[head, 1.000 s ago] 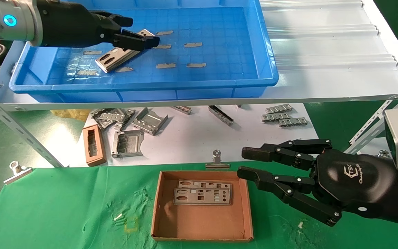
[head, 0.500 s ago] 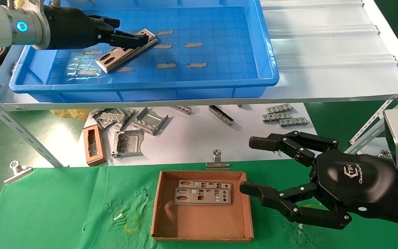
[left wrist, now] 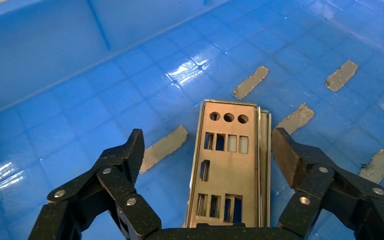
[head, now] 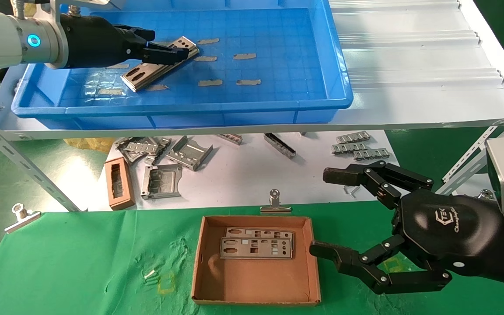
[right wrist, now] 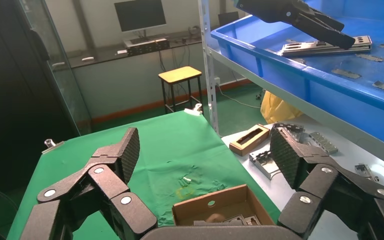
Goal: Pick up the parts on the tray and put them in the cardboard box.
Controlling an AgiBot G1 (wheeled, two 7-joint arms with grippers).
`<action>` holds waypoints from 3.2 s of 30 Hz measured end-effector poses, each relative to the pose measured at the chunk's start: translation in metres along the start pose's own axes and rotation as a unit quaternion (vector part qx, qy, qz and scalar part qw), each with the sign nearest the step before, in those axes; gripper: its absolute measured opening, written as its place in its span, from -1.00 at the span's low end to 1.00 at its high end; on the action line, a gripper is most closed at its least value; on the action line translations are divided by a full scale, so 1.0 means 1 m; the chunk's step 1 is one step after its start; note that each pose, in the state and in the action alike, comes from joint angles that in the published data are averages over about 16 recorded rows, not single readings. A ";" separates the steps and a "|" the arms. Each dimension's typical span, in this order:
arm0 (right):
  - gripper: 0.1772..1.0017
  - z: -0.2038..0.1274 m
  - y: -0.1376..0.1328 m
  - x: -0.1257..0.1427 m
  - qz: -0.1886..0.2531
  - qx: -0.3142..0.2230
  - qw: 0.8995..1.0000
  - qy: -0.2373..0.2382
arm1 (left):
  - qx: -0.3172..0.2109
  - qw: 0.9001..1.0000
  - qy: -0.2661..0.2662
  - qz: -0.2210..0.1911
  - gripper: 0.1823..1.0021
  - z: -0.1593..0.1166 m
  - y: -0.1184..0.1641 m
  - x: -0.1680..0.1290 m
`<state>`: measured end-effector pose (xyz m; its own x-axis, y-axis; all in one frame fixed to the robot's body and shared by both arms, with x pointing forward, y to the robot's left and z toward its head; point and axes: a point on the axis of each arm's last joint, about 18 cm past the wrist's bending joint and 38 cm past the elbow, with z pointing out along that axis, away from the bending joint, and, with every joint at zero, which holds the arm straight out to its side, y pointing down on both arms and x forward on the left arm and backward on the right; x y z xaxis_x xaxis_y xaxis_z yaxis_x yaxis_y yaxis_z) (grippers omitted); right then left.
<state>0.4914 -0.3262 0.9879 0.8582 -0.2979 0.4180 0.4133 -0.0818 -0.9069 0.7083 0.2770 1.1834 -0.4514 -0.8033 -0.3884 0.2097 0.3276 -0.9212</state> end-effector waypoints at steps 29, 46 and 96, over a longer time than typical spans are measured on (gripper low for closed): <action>1.00 0.000 0.000 0.000 0.000 0.000 1.000 0.000 | 0.006 1.000 0.006 0.022 -0.27 -0.002 -0.004 0.001; 1.00 0.000 0.000 0.000 0.000 0.000 1.000 0.000 | 0.026 0.999 0.009 0.021 -0.33 -0.011 -0.016 -0.003; 1.00 0.000 0.000 0.000 0.000 0.000 1.000 0.000 | 0.019 1.000 -0.002 0.009 -0.33 -0.003 -0.005 -0.003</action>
<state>0.4914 -0.3262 0.9879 0.8582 -0.2979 0.4180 0.4133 -0.0818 -0.9069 0.7061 0.2793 1.1890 -0.4436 -0.7995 -0.4049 0.2502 0.3233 -0.9126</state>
